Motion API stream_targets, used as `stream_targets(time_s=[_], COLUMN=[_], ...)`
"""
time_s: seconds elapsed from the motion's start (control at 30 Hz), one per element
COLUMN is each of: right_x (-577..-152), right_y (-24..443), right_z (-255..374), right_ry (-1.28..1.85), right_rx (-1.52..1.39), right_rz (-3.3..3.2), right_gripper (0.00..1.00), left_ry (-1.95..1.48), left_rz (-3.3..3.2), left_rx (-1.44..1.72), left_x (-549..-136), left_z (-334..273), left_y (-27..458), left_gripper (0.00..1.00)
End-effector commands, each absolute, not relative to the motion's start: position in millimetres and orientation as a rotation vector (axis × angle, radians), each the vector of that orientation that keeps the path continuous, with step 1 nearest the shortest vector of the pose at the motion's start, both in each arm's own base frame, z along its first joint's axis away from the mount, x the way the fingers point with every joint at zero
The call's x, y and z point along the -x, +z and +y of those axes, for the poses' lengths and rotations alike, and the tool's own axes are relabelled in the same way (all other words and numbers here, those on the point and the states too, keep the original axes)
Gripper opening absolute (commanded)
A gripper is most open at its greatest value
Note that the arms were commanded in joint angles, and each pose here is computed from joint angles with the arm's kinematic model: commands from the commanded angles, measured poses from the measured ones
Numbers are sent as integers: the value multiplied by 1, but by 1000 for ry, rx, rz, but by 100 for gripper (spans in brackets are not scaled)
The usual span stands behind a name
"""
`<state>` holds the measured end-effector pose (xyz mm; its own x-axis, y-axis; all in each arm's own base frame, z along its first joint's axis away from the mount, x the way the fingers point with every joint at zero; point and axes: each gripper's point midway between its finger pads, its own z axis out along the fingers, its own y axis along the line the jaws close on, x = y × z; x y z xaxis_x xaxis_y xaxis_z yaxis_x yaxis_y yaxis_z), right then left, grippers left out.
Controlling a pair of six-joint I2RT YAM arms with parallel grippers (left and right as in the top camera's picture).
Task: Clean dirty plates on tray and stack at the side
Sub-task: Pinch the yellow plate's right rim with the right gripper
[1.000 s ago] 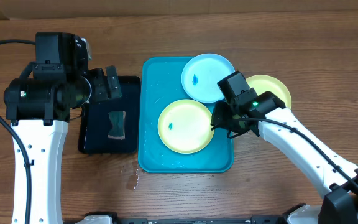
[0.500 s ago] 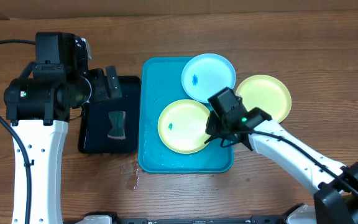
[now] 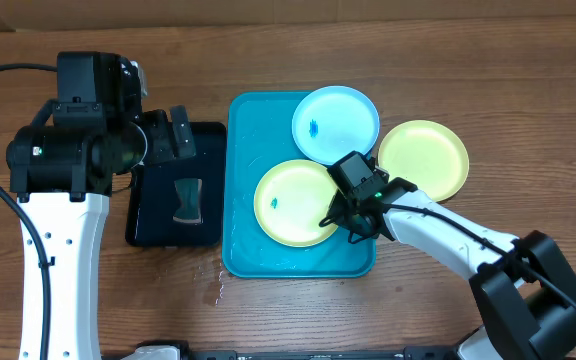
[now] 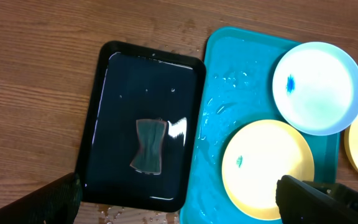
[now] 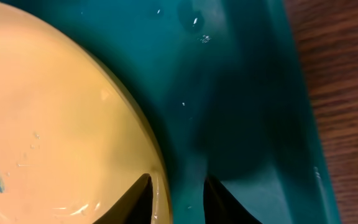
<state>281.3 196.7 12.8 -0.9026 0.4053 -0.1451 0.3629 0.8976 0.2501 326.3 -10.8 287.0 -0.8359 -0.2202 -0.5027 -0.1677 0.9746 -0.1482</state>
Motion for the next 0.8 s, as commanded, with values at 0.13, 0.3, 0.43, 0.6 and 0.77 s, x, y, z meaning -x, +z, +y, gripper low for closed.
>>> stream_targets(time_s=[0.13,0.3,0.43,0.6,0.77], right_x=[-282,-284,-287,-290,-292], right_y=[14,15,28,34,34], right_z=[205,205,202,194,196], right_ry=[369,368,340,285,297], right_rx=[-615,-571,-528,-535,-531], right_rz=[2867,2866,2851,2821,2812], right_gripper=[14,19,22,22,19], left_ry=[-153,-153,-153,-153,-153], left_rz=[2546,2546,2546,2546,2546], left_rx=[285,285,285,285,285], left_x=[-326,-326,-326,-326,-326], left_z=[-11,-11,-11,-11,-11], left_y=[298,298,298,298,298], left_gripper=[100,100,100,100,100])
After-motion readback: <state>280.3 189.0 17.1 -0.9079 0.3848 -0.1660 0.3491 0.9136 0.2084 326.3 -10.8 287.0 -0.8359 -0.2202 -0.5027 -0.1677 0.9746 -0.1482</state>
